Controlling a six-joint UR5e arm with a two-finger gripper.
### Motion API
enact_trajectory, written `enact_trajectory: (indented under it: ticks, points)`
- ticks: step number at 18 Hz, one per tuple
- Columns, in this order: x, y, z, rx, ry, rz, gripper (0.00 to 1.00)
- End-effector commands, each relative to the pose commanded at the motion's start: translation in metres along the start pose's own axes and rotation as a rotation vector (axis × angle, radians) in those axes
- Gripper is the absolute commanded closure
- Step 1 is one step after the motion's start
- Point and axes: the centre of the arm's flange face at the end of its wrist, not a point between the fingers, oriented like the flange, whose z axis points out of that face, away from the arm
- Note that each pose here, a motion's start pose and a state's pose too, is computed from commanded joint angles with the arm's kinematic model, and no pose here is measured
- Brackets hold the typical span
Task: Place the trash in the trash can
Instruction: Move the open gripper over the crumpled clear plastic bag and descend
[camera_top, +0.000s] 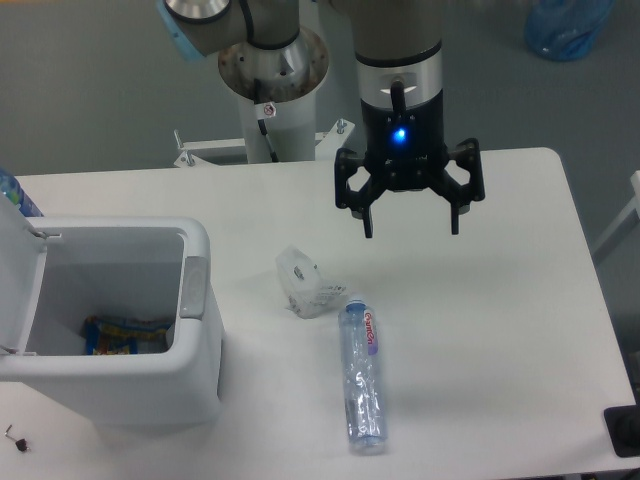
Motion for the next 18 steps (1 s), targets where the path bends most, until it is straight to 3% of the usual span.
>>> enact_trajectory:
  ticks: [3,10,18]
  points:
    - [0.000,0.001,0.000,-0.018,-0.026,0.003,0.00]
    - [0.011,0.016,0.027,-0.062,0.015,-0.013,0.00]
    - [0.051,0.070,0.083,-0.180,0.084,-0.107,0.00]
